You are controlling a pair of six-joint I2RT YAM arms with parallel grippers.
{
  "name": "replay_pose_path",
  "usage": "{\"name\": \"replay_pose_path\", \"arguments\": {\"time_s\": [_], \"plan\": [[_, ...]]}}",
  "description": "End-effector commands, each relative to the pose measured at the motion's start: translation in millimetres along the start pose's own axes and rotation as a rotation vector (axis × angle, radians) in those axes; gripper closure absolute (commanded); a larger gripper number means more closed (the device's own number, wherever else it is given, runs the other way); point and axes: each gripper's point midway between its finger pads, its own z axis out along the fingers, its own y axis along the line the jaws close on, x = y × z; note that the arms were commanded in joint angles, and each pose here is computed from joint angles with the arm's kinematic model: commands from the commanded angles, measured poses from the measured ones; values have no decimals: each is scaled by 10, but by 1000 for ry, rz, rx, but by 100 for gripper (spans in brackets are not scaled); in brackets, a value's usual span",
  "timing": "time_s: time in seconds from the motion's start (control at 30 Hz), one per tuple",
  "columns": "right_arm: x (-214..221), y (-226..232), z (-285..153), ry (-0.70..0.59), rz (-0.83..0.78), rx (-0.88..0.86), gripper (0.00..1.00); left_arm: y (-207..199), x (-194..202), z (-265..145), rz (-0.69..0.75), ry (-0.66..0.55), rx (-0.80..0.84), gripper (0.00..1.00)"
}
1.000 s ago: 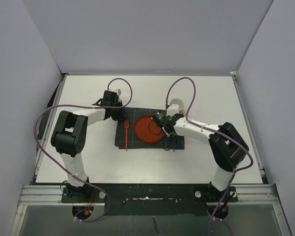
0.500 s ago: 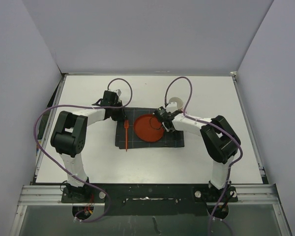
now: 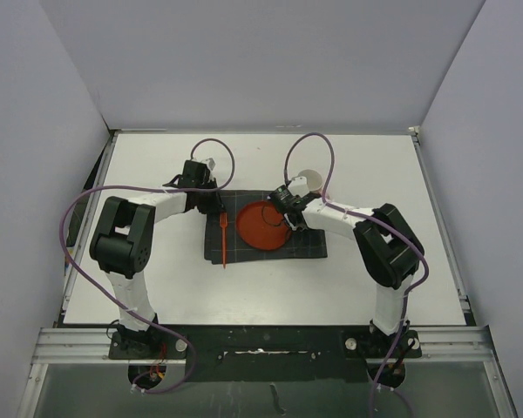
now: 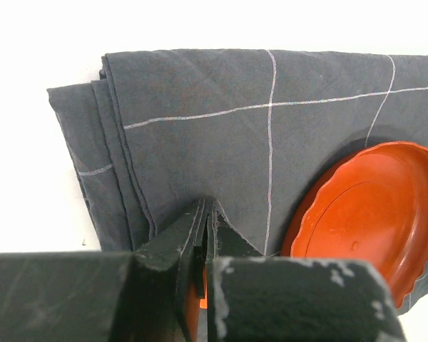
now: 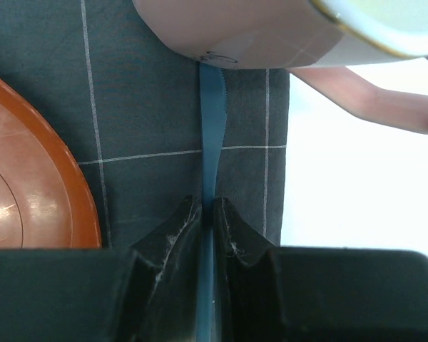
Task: Set the dinner table for one person
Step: Adjust the knife on the napkin.
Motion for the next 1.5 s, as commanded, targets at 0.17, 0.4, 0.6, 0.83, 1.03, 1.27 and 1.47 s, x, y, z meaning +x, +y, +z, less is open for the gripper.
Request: {"name": "replay_pose_path", "arguments": {"time_s": [0.17,0.4,0.6,0.83,1.03,1.27,1.47], "plan": [[-278,47,-107,-91,23,-27,100,-191,-279,-218,24,-91,51,100],[-239,141,-76,-85,-5,-45,100,-191,-281,-217,26,-90,48,100],[-176,280,-123,-90,-38,-54,100,-191,-283,-210,25,-90,47,100],[-162,208,-61,-81,-39,-38,100,-173,-249,-206,23,-85,45,100],[-152,57,-5,-72,-10,-25,100,-173,-252,-208,24,-85,45,100],[-142,30,20,-69,-15,-27,100,-202,-245,-181,23,-79,49,100],[-117,56,64,-56,-23,-27,100,-199,-244,-172,25,-79,46,100]]}}
